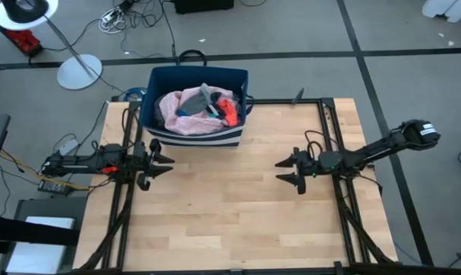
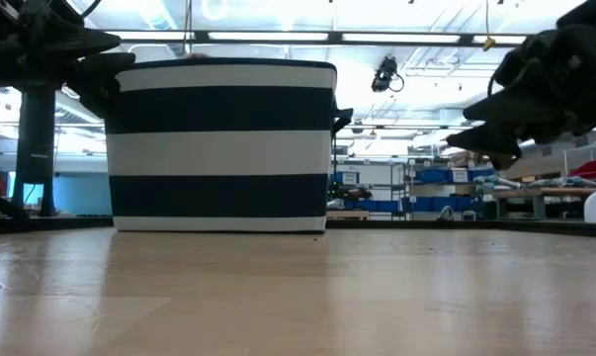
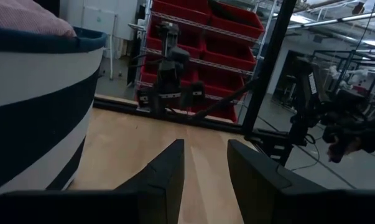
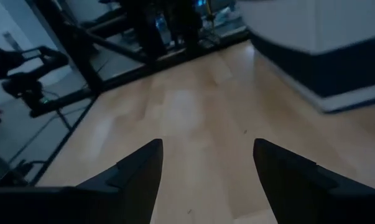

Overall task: Sort clothes
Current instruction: Return to Home Position

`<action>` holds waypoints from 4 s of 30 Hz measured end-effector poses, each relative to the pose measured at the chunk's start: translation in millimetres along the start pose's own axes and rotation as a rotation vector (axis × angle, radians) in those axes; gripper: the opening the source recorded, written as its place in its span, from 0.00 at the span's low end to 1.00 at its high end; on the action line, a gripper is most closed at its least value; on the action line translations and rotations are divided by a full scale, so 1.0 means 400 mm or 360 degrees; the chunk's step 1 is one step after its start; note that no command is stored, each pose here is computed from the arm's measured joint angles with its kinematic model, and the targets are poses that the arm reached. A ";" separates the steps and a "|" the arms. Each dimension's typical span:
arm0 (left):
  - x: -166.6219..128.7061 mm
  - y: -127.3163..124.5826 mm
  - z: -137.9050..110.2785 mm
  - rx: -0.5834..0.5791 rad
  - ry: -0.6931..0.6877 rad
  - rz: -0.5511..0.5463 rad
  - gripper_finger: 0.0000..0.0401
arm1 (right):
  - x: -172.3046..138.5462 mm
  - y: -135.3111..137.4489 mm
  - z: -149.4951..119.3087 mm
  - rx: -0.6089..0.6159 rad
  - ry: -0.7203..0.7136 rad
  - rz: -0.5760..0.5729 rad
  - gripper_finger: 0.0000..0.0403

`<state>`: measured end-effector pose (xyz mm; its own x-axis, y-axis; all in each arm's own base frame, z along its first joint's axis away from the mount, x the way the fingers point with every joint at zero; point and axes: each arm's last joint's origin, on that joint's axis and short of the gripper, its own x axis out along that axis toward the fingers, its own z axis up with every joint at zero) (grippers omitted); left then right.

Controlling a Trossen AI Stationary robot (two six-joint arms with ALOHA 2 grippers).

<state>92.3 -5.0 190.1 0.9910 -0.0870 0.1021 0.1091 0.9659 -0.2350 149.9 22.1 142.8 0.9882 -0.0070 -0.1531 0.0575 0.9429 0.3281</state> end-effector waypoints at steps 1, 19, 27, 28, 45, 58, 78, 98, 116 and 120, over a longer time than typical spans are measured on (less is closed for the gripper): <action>0.000 0.000 0.000 0.0000 -0.0003 -0.0001 0.32 | -0.001 -0.002 0.004 -0.0018 -0.0019 -0.0008 0.63; 0.000 -0.001 0.005 0.0010 -0.0033 -0.0001 0.32 | -0.075 -0.032 0.027 -0.0072 0.0040 0.0116 0.63; 0.000 0.000 0.005 0.0013 -0.0034 0.0009 0.32 | -0.114 -0.034 0.027 -0.0055 0.0007 0.0132 0.63; 0.000 0.000 0.005 0.0013 -0.0034 0.0009 0.32 | -0.117 -0.033 0.031 -0.0078 -0.0013 0.0136 0.63; 0.000 0.004 -0.011 0.0087 0.0067 0.0036 0.32 | -0.155 -0.027 0.043 -0.0104 0.0250 0.0139 0.63; -0.005 0.012 -0.046 0.0166 0.0302 0.0079 0.32 | -0.155 -0.026 0.042 -0.0093 0.0269 0.0167 0.62; -0.005 0.014 -0.047 0.0538 0.0324 0.0069 0.32 | -0.157 -0.028 0.037 -0.0169 0.0320 0.0159 0.63; -0.001 0.010 -0.027 0.0583 0.0179 0.0073 0.32 | -0.152 -0.025 0.050 -0.0474 0.0173 0.0160 0.63; -0.001 0.008 -0.020 0.0585 0.0127 0.0071 0.32 | -0.152 -0.014 0.082 -0.0475 -0.0038 0.0203 0.63; -0.001 0.008 -0.020 0.0585 0.0127 0.0071 0.32 | -0.152 -0.013 0.083 -0.0475 -0.0041 0.0204 0.63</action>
<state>93.0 -3.9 181.8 0.9986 -0.0479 0.0208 0.0449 0.9910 0.1263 94.2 6.5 181.4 0.9882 0.1132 -0.1034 -0.1079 0.9926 0.0550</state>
